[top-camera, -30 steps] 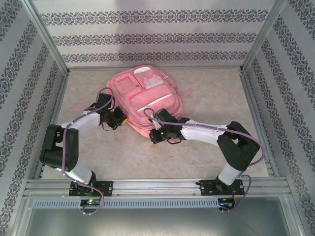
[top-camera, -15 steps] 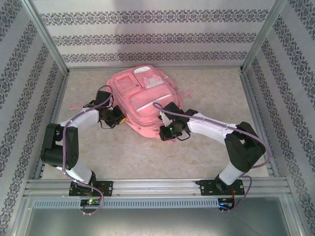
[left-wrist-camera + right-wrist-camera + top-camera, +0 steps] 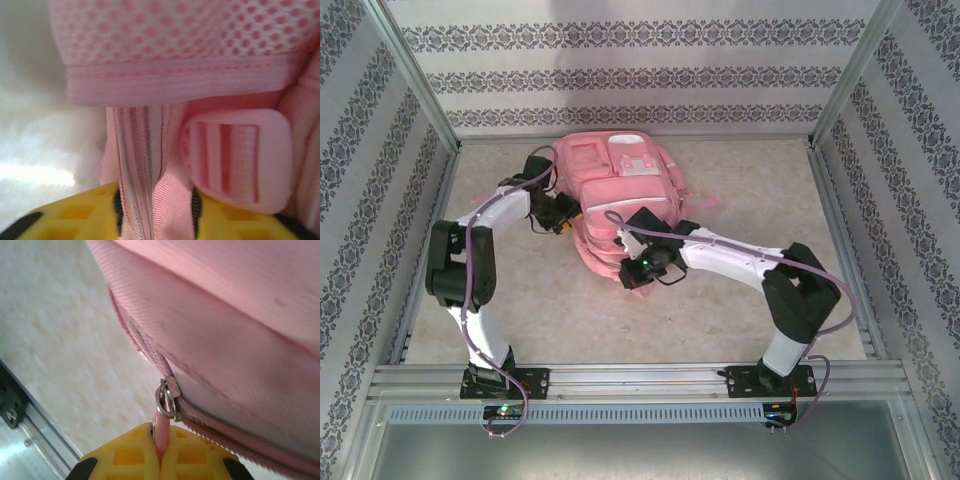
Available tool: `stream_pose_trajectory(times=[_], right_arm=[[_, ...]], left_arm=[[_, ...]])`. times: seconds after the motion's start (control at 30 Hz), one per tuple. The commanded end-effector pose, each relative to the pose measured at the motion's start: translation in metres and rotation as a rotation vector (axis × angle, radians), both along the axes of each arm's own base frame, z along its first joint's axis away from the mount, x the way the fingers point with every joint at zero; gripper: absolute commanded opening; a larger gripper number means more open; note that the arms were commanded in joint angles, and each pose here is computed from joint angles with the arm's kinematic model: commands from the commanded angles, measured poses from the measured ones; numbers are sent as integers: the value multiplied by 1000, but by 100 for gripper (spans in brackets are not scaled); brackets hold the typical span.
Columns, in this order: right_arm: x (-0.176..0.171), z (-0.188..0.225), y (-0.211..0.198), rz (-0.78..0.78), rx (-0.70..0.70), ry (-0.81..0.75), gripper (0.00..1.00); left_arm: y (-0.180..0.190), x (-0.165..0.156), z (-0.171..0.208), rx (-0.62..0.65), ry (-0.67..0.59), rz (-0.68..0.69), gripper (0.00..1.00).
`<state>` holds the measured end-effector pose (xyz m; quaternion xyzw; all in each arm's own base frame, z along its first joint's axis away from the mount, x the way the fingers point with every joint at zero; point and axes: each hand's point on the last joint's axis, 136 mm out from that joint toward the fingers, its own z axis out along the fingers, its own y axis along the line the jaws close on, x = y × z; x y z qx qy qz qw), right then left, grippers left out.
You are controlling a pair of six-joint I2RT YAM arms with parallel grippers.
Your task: Pack the student bag
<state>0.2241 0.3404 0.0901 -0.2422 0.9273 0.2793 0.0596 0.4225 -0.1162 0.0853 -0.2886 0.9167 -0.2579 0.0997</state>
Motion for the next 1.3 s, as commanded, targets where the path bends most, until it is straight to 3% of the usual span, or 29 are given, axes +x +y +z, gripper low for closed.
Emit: stream_pose_trajectory(times=[0.0, 0.2, 0.4, 0.77, 0.93, 1.0, 1.1, 1.27], right_arm=[[8, 17, 48, 2, 133, 27, 0], [37, 26, 81, -54, 210, 16, 0], [47, 25, 92, -95, 275, 51, 0], [40, 19, 89, -82, 283, 78, 0], [39, 15, 85, -82, 264, 75, 0], [38, 11, 81, -84, 238, 73, 0], [36, 2, 69, -84, 163, 69, 0], [28, -8, 43, -90, 65, 61, 0]], left_arm=[[-17, 30, 53, -62, -147, -49, 51], [13, -28, 49, -50, -32, 58, 54], [0, -75, 44, -200, -33, 104, 53], [-18, -60, 48, -208, -82, 62, 51], [-25, -39, 47, -203, -88, 39, 32], [-26, -33, 48, -201, -90, 32, 16], [-23, -28, 52, -167, -104, 21, 1], [-12, -27, 50, -97, -102, 18, 0]])
